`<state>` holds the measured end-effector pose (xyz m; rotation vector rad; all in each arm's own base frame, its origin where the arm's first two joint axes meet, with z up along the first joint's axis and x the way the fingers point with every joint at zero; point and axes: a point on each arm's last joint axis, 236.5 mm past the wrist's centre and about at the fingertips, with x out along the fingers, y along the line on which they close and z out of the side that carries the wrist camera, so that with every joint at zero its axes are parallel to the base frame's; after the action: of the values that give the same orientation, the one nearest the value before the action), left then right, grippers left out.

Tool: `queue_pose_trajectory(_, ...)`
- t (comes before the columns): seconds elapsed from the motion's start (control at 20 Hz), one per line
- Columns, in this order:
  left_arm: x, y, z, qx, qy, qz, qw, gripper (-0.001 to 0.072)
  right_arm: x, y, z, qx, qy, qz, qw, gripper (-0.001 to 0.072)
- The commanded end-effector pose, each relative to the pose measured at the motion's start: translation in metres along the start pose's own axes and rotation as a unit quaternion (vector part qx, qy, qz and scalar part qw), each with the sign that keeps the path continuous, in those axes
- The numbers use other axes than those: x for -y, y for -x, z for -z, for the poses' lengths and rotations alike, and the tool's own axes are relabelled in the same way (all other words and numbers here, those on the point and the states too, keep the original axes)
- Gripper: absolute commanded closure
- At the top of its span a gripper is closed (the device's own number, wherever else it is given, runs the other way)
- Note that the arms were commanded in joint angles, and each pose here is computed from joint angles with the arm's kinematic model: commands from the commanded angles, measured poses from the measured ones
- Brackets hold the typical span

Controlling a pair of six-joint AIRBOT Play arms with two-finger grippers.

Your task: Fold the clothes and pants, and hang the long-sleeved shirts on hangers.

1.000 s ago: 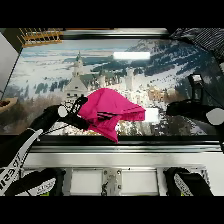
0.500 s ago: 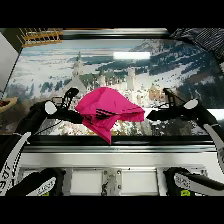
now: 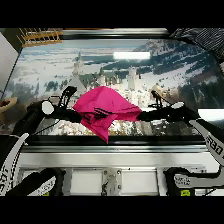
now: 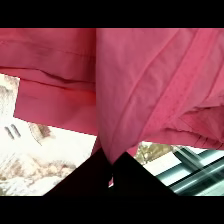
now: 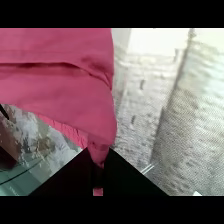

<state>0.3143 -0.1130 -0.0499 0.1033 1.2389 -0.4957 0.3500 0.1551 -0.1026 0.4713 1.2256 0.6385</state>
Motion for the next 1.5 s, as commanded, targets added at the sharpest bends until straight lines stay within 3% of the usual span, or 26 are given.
queue_pose_trajectory(0.0, -0.011, 0.013, -0.008, 0.000, -0.011, -0.018, 1.000, 0.0704, -0.005, 0.017, -0.020, 0.019, 0.027, 0.025, 0.999, 0.0691)
queue_pose_trajectory(0.2, -0.057, 0.135, -0.083, 0.117, -0.020, -0.112, 0.987, 0.0704, -0.030, 0.143, -0.088, 0.055, 0.176, 0.182, 0.966, 0.0691)
queue_pose_trajectory(0.35, -0.052, 0.281, -0.130, 0.279, -0.020, -0.175, 0.944, 0.0704, -0.103, 0.264, -0.122, 0.138, 0.263, 0.262, 0.918, 0.0691)
queue_pose_trajectory(0.5, -0.006, 0.413, -0.136, 0.430, -0.028, -0.201, 0.880, 0.0704, -0.195, 0.356, -0.124, 0.266, 0.317, 0.266, 0.870, 0.0691)
queue_pose_trajectory(0.85, 0.125, 0.573, -0.092, 0.640, -0.113, -0.124, 0.749, 0.0704, -0.323, 0.439, -0.052, 0.414, 0.386, 0.188, 0.803, 0.0691)
queue_pose_trajectory(1.0, 0.146, 0.599, -0.086, 0.674, -0.124, -0.091, 0.723, 0.0704, -0.336, 0.449, -0.035, 0.436, 0.363, 0.165, 0.806, 0.0691)
queue_pose_trajectory(1.15, 0.153, 0.603, -0.102, 0.672, -0.132, -0.075, 0.725, 0.0704, -0.336, 0.448, -0.028, 0.437, 0.322, 0.143, 0.827, 0.0692)
queue_pose_trajectory(1.3, 0.133, 0.577, -0.142, 0.636, -0.115, -0.086, 0.758, 0.0704, -0.313, 0.419, -0.028, 0.382, 0.236, 0.119, 0.886, 0.0691)
queue_pose_trajectory(1.45, 0.085, 0.503, -0.199, 0.553, -0.067, -0.110, 0.823, 0.0704, -0.258, 0.362, -0.034, 0.253, 0.132, 0.130, 0.950, 0.0692)
